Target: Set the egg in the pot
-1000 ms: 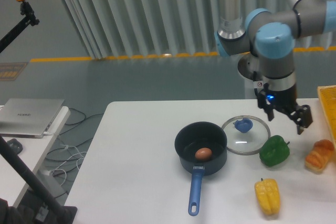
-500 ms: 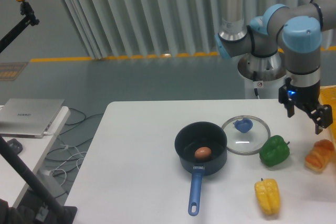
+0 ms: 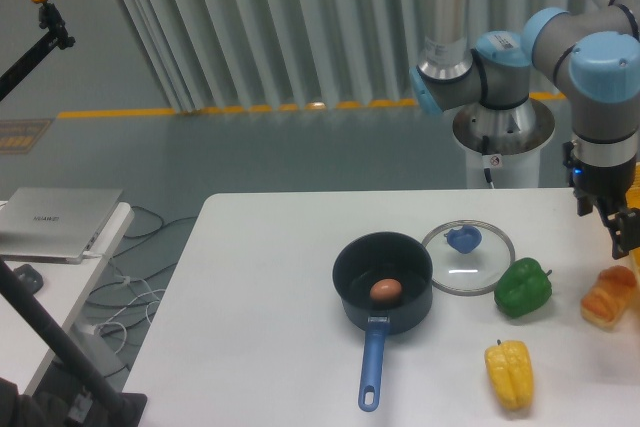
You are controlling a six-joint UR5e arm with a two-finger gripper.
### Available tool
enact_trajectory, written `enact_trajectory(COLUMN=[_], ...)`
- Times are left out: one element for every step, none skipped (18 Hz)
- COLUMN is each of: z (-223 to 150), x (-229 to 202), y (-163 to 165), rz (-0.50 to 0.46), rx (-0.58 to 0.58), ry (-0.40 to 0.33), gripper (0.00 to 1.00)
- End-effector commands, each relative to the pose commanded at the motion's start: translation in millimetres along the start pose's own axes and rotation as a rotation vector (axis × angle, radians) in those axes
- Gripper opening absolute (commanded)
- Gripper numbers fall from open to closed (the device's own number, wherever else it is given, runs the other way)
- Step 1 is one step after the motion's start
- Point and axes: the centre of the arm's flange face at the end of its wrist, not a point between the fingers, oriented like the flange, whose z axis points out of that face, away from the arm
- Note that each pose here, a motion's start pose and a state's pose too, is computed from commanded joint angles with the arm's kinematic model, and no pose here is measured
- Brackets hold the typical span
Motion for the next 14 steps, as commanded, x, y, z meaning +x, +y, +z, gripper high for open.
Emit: enact_trajectory(z=[4.6, 6.7, 8.1, 10.5, 12.3, 14.2, 15.4, 16.2, 18.1, 18.9, 19.7, 21.3, 21.9, 21.9], x=[-2.6, -3.5, -4.9, -9.1, -9.8, -10.5, -11.7, -12.2, -12.8, -13.3, -15.0, -16.3, -16.2, -16.2], y=[0.9, 2.5, 9.7, 12.4, 12.2, 11.8, 11.4, 10.0, 9.6, 9.4, 9.5, 9.1, 8.5, 8.2], rz=[0.016, 0.021, 0.01, 0.004, 0.006, 0.006, 0.005, 0.005, 0.005, 0.005, 0.004, 0.004, 0.004, 0.004], rx=[-0.001, 0.001, 0.0, 0.004, 0.005, 0.009, 0.023, 0.036, 0.04, 0.041, 0.041, 0.045, 0.049, 0.052], ry=[0.006, 0.009, 0.011, 0.014, 0.016, 0.019, 0.019, 0.02, 0.022, 0.022, 0.015, 0.01, 0.009, 0.009], gripper=[1.0, 1.0, 1.0, 1.0, 1.0, 1.0, 1.0, 1.0, 1.0, 1.0, 1.0, 1.0, 1.0, 1.0])
